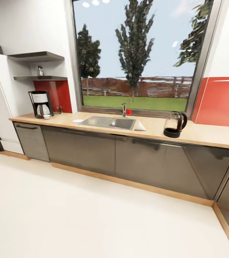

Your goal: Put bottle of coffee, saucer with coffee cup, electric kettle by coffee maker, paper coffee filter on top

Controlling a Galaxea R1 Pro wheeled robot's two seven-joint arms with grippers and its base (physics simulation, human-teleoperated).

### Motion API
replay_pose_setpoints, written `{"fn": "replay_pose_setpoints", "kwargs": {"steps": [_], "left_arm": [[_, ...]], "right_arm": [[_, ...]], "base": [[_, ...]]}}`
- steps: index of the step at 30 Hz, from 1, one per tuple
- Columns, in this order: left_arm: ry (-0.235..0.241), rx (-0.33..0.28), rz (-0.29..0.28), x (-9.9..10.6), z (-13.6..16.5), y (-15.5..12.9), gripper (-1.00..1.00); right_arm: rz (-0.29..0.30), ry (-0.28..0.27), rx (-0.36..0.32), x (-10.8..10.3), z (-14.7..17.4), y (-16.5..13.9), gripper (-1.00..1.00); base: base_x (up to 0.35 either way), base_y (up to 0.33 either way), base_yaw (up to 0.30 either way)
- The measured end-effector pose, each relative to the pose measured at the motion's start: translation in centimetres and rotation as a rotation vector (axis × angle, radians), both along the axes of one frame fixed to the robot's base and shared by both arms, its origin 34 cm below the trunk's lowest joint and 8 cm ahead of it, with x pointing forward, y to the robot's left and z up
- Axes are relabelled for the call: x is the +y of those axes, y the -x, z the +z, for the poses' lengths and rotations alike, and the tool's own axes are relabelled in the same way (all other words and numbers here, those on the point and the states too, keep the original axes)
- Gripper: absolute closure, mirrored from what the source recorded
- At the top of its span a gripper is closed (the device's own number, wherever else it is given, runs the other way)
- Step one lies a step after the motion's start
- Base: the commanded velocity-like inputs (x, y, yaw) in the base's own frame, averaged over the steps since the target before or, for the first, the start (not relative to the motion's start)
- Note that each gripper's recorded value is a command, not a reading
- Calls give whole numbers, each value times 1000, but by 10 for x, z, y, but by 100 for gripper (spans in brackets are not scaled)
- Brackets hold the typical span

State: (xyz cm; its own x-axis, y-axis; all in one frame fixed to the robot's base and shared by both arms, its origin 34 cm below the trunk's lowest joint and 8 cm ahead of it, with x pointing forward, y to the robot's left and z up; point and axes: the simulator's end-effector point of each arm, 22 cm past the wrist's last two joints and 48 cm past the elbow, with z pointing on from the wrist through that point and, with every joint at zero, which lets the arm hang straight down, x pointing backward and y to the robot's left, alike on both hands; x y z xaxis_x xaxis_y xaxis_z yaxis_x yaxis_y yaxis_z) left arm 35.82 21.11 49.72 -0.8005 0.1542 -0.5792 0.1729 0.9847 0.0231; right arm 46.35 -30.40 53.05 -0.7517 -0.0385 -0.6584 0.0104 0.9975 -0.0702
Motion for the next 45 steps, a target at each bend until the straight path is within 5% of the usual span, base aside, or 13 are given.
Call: {"fn": "replay_pose_setpoints", "kwargs": {"steps": [8,45], "left_arm": [[-2,-1,3,1,0,0,-100],[-1,-1,6,1,0,-1,-100]], "right_arm": [[4,6,45,-4,-13,26,-100],[3,8,66,-4,-18,35,-100]], "base": [[326,0,0],[327,0,-7]]}}
